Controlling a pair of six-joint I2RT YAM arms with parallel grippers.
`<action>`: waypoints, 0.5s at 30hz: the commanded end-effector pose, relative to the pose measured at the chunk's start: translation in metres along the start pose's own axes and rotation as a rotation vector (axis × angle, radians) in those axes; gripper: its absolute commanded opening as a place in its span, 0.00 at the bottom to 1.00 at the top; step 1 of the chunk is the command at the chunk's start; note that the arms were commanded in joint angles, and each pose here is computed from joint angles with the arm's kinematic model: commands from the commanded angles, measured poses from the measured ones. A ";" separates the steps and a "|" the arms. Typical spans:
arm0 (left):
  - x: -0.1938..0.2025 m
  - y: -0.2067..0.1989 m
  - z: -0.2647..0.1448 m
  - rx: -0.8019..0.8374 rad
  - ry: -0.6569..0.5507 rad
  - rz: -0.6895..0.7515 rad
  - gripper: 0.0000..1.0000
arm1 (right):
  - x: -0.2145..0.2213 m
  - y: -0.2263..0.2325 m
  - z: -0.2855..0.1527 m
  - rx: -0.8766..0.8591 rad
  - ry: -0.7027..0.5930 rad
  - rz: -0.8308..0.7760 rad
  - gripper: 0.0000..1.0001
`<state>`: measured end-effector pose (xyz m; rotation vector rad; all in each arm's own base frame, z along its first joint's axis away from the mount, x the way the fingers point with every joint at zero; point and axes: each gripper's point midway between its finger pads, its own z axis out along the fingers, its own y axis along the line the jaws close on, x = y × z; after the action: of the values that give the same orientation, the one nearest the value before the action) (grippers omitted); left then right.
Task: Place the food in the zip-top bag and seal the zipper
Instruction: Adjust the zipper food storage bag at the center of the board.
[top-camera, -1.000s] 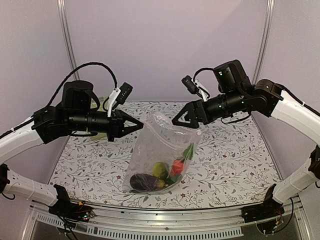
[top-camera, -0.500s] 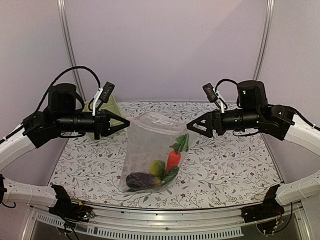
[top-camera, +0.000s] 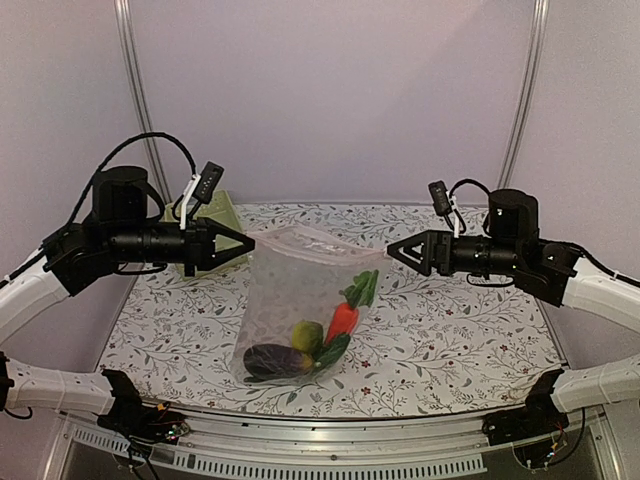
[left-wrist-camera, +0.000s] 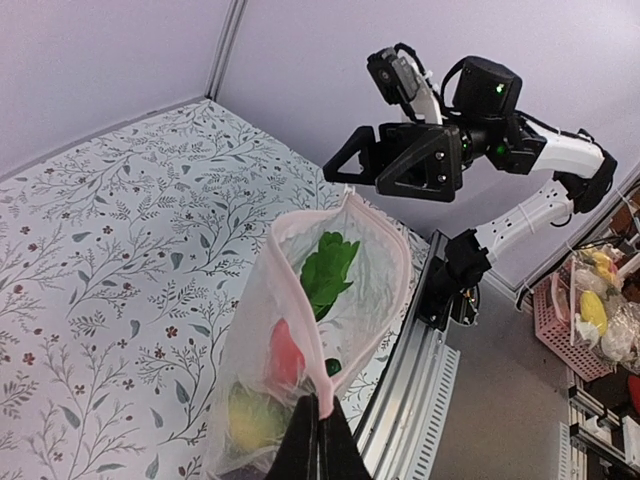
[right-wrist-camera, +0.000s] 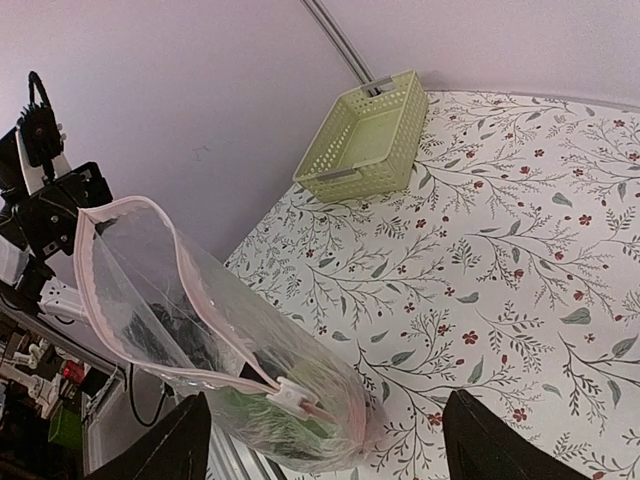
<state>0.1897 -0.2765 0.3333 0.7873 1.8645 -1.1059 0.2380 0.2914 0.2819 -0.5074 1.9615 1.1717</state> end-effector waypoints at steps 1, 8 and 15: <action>0.007 0.006 -0.001 -0.007 0.013 -0.017 0.00 | -0.004 0.003 0.002 -0.058 -0.040 0.025 0.78; 0.007 0.010 -0.001 -0.019 0.008 -0.026 0.00 | 0.018 0.012 0.008 -0.190 -0.012 0.075 0.65; 0.005 0.009 -0.001 -0.010 0.001 -0.027 0.00 | 0.017 0.010 0.014 -0.201 -0.018 0.062 0.53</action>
<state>0.1933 -0.2743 0.3274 0.7677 1.8843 -1.1037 0.2245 0.3043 0.2607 -0.5132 1.9230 1.3833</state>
